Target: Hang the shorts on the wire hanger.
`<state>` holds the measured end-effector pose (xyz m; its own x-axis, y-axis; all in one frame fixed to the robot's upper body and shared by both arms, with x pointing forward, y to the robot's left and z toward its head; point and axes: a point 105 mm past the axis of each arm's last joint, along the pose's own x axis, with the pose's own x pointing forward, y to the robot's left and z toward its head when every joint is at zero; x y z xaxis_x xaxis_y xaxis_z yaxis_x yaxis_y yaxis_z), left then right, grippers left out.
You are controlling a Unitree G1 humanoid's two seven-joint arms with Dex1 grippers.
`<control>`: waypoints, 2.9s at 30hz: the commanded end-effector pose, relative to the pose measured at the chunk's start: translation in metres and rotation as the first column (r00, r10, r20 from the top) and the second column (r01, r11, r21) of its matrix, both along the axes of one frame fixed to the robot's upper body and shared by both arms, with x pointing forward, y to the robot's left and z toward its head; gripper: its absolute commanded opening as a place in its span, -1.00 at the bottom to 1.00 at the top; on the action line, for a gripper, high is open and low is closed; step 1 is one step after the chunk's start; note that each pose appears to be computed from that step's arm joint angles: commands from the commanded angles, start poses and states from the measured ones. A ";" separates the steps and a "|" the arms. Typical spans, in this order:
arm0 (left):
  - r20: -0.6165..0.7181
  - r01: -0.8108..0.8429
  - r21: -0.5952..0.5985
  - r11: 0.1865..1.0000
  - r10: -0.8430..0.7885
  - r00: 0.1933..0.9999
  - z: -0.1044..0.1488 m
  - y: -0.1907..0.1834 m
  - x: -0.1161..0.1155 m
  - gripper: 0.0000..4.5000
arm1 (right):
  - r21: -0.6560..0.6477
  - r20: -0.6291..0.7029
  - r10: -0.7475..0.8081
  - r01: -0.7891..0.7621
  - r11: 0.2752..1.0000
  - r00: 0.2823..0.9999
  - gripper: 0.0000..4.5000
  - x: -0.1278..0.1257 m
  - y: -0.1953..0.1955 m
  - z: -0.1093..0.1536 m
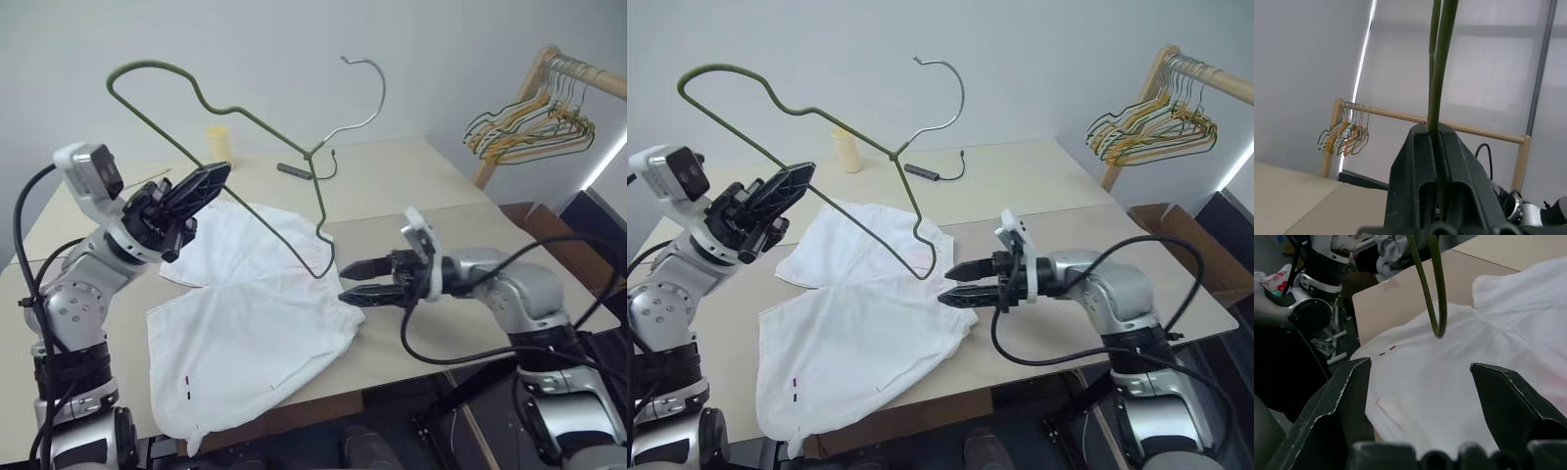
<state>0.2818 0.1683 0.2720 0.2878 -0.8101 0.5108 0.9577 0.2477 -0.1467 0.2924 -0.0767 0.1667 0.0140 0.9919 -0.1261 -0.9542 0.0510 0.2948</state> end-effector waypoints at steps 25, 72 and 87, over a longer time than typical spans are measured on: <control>-0.016 0.033 -0.001 0.999 -0.033 0.999 -0.010 -0.017 -0.005 -1.00 | 0.070 0.023 0.004 -0.006 0.998 1.000 -0.95 0.008 0.028 0.017; 0.048 -0.034 0.851 0.525 -0.013 0.999 -0.135 0.012 -0.026 0.99 | -0.444 -0.736 -0.454 0.149 0.884 0.501 -1.00 -0.012 -0.151 -0.078; 0.056 -0.057 0.853 0.519 0.016 0.998 -0.138 0.013 -0.025 0.99 | -0.392 -0.725 -0.396 0.135 0.910 0.563 -1.00 -0.005 -0.142 -0.075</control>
<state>0.2557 0.1812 0.1244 0.3101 -0.8517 -0.4223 0.9507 0.2737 0.1460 0.2827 -0.2236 0.0716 0.0335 0.8333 -0.5518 -0.2216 0.5446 0.8089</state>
